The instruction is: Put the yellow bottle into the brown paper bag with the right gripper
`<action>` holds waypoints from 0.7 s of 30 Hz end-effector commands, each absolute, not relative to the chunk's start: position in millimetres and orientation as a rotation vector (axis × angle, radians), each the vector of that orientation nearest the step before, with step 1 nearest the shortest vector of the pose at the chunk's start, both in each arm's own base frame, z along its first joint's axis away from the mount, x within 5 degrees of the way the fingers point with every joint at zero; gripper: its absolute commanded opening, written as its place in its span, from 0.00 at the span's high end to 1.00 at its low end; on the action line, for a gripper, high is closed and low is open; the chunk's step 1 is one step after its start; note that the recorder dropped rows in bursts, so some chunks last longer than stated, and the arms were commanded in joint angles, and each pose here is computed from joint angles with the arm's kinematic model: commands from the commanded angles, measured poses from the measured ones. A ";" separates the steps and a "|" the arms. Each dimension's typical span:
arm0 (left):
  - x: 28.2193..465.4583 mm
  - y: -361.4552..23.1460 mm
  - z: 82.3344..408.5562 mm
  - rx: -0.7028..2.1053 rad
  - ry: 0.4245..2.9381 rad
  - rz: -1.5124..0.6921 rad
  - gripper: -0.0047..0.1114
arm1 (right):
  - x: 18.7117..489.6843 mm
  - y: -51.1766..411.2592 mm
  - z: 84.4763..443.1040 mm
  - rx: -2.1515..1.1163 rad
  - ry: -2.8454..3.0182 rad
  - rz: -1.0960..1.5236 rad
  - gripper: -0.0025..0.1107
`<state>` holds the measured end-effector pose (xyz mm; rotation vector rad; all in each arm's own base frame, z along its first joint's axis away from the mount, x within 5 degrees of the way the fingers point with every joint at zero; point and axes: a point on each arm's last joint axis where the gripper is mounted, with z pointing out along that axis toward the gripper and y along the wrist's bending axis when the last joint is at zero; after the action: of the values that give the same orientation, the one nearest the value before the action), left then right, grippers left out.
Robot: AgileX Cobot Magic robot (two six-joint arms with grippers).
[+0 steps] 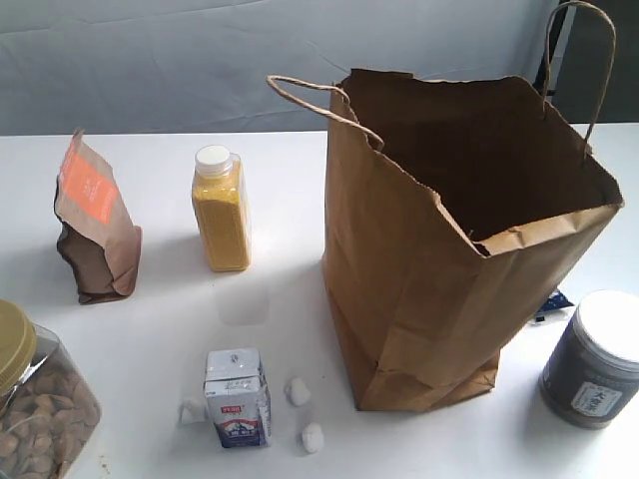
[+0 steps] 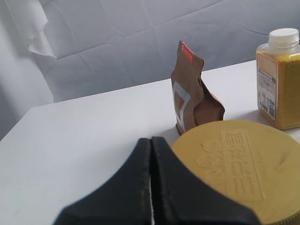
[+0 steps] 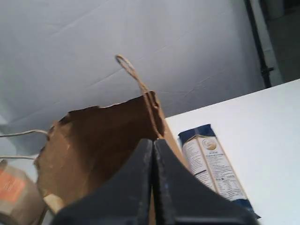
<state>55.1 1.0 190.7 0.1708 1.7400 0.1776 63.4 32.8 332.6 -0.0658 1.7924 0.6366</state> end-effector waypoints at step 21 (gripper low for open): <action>55.1 1.2 189.7 0.163 1.738 0.176 0.96 | 116.7 346.6 360.3 -0.734 2.292 0.751 0.98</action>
<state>55.1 1.0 190.7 0.1708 1.7400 0.1776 106.8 315.4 371.3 -0.7557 2.2858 0.7875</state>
